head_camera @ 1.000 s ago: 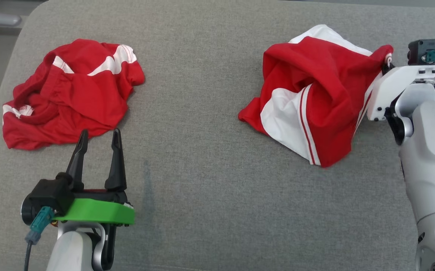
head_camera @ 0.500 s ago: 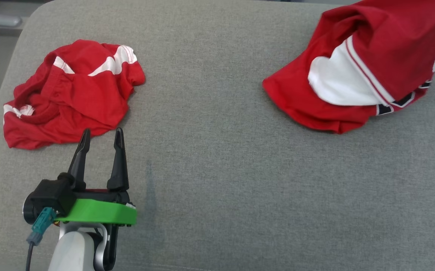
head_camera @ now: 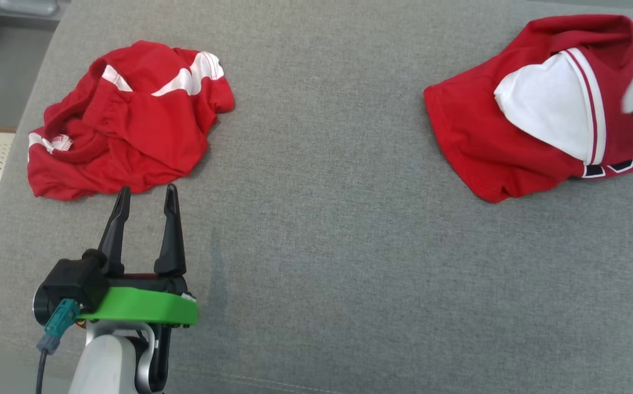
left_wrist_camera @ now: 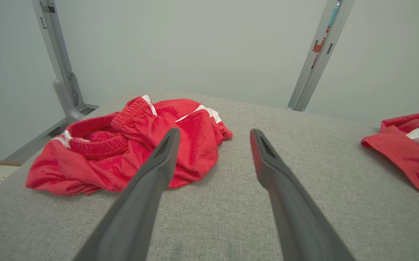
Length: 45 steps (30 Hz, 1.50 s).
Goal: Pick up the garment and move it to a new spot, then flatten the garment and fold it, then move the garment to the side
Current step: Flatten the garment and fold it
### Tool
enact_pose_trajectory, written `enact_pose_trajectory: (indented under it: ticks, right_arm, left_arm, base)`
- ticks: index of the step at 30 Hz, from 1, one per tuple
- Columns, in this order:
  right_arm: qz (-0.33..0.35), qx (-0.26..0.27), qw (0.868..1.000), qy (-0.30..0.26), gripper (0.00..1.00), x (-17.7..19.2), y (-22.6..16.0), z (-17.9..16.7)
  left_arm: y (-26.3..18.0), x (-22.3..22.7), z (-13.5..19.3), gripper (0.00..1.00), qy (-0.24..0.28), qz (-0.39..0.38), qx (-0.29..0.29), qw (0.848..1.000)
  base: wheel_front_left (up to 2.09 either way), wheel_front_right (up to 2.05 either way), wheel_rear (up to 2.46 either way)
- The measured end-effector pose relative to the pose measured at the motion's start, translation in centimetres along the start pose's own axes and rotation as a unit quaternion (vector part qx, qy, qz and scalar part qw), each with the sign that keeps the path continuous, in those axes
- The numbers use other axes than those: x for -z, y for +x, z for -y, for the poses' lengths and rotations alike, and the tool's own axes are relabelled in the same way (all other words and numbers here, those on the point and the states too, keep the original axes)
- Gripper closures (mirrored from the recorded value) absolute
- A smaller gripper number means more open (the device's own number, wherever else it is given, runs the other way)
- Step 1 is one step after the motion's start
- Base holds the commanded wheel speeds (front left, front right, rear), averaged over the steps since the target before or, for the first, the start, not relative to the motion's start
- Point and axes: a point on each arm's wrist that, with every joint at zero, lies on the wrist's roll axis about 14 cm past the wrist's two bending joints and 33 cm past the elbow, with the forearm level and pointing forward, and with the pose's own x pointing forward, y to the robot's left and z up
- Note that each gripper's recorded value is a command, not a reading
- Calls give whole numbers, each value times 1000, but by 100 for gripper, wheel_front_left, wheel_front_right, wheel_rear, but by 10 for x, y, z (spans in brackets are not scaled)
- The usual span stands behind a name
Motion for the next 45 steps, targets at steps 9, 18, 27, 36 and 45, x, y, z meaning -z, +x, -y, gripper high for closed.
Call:
enact_pose_trajectory:
  ticks: [9, 18, 27, 36, 45]
  right_arm:
    - [-38, -79, 996, 3, 0, 21, -56, -59]
    - [-104, -53, 991, 62, 0, 68, -110, -38]
    - [-127, -43, 988, 74, 0, 86, -95, -41]
    - [-159, -54, 985, 37, 0, 106, -74, -62]
    - [-91, -1, 994, 56, 100, 84, -73, -28]
  left_arm:
    - [-10, -9, 11, 0, -7, 12, 14, 1000]
    - [-8, -14, 33, 0, -14, 20, 46, 999]
    - [-2, -9, 28, 0, -12, 14, 39, 999]
    - [-4, -6, 12, 0, -9, 8, 16, 1000]
    - [-8, -11, 5, 0, -8, 15, 5, 1000]
  base:
    - [0, 0, 0]
    - [0, 0, 0]
    - [0, 0, 0]
    - [0, 0, 0]
    - [0, 0, 0]
